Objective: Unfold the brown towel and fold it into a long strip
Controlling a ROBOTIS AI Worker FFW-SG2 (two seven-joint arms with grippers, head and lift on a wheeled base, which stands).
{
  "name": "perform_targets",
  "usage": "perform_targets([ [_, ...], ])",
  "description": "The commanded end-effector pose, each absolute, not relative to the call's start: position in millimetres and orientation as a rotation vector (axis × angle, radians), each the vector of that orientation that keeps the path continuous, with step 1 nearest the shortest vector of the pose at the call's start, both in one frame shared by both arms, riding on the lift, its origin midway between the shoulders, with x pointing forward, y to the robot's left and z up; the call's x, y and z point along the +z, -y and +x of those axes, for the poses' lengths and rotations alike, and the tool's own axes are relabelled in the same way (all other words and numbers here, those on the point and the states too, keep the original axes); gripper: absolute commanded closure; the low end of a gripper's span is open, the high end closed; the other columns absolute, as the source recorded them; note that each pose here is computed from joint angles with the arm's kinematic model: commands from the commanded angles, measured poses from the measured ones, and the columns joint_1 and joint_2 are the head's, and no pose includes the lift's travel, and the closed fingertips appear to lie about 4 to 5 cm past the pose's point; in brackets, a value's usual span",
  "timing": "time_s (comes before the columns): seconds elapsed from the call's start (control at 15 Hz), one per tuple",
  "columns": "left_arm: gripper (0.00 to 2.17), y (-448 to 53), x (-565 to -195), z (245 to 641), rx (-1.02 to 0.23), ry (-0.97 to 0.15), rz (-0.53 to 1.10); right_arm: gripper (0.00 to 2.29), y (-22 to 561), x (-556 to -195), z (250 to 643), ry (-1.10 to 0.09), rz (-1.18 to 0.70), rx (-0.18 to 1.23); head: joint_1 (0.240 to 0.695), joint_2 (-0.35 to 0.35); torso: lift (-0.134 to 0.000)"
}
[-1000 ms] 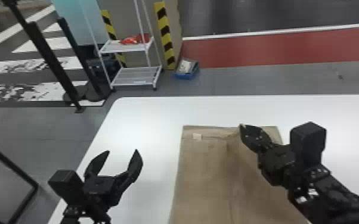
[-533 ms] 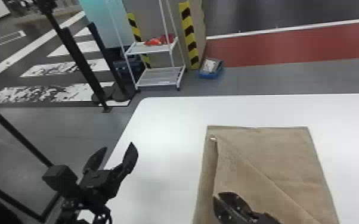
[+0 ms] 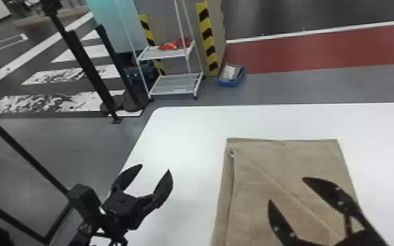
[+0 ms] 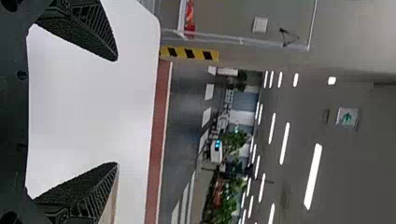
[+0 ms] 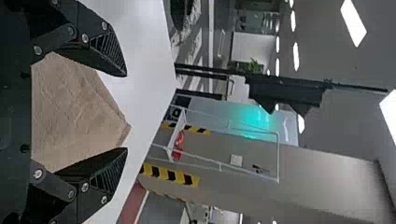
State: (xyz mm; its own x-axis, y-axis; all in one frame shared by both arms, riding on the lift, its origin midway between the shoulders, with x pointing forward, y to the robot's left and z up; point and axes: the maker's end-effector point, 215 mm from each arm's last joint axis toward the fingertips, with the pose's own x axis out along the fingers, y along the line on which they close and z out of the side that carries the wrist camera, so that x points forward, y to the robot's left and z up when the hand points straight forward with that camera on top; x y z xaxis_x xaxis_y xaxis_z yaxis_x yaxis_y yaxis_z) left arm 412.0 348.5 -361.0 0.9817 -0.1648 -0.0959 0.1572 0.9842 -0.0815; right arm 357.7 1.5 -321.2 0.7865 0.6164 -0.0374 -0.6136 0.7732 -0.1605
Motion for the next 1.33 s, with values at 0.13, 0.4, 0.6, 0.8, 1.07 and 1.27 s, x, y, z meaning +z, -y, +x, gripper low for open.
perform_targets([
  [0.13, 0.08, -324.6, -375.7, 391.3, -0.341, -0.19, 0.119, 0.08, 166.1, -312.6, 404.3, 0.024, -0.083, 0.312, 0.695, 0.35, -0.123],
  [0.4, 0.08, -256.4, -366.0, 365.1, -0.608, -0.196, 0.31, 0.08, 327.2, -327.8, 395.4, -0.016, -0.005, 0.0, 0.695, 0.107, -0.123],
  [0.6, 0.09, -197.1, -385.0, 346.4, -0.768, -0.235, 0.537, 0.08, 402.3, -340.9, 377.6, -0.053, 0.013, -0.124, 0.695, -0.085, -0.123],
  [0.8, 0.14, -159.9, -404.6, 332.8, -0.878, -0.275, 0.572, 0.08, 429.6, -341.3, 370.5, -0.059, 0.044, -0.17, 0.695, -0.317, -0.123],
  [1.07, 0.21, -149.3, -427.0, 319.0, -0.944, -0.381, 0.587, 0.08, 433.2, -342.2, 369.9, -0.064, 0.059, -0.167, 0.695, -0.35, -0.123],
  [1.27, 0.21, -148.0, -444.2, 315.5, -0.946, -0.457, 0.646, 0.08, 432.6, -344.7, 371.9, -0.069, 0.076, -0.163, 0.695, -0.35, -0.123],
])
